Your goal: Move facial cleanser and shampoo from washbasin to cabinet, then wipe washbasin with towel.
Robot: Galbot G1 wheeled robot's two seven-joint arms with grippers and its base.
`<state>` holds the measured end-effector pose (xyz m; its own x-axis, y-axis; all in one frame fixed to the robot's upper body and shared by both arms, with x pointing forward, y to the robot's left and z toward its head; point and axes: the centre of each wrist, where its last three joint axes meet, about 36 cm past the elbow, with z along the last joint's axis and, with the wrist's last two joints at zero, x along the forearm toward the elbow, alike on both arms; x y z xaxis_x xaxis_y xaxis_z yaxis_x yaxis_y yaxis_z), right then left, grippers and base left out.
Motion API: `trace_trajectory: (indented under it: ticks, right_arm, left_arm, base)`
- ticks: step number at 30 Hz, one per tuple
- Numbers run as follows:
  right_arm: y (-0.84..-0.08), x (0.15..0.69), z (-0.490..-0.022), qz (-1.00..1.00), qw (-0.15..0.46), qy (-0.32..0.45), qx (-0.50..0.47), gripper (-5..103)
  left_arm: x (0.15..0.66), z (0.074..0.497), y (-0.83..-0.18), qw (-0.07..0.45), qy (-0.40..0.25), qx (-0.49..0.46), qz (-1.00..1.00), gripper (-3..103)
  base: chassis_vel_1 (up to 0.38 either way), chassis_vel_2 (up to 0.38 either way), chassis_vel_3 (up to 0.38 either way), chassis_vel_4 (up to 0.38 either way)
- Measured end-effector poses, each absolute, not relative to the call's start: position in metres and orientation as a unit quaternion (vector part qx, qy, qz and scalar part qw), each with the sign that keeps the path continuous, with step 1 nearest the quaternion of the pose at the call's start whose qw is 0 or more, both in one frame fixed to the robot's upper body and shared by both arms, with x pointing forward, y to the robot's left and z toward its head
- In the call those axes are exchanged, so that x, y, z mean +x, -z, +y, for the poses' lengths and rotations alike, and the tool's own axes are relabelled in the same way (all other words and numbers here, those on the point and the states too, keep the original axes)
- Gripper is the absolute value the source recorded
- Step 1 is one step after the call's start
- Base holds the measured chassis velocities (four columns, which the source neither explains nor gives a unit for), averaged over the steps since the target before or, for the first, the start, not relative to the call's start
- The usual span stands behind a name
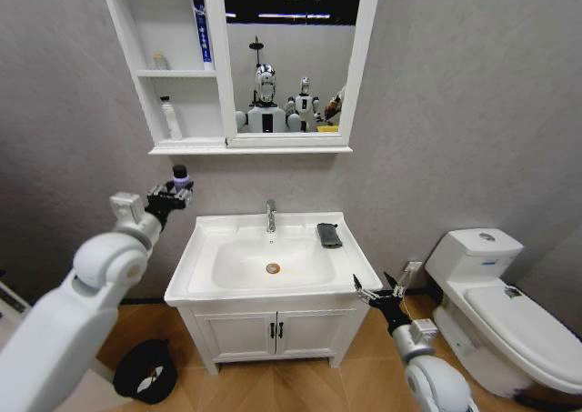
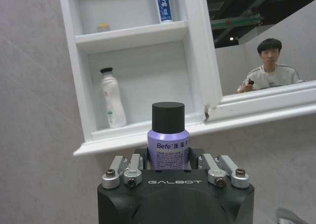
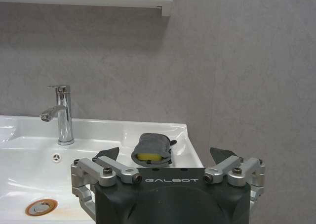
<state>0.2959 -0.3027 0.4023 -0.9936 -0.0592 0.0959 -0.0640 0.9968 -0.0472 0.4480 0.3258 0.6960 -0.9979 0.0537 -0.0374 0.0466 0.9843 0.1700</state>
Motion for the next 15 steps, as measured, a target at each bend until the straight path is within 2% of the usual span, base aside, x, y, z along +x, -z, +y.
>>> trace_trajectory:
  ticks: [8, 15]
  right_arm:
    - [-0.401, 0.295, -0.299, -0.998, 0.048, -0.028, 0.03, 100]
    - [-0.404, 0.294, -0.299, -0.998, 0.049, -0.029, 0.027, 100]
  left_arm:
    - [0.498, 0.323, -0.747, 0.043, -0.061, 0.034, 0.997, 43]
    - [0.554, 0.302, -0.775, 0.016, -0.053, 0.036, 0.998, 43]
  base:
    - [0.0, 0.0, 0.0, 0.0]
    - [0.0, 0.0, 0.0, 0.0]
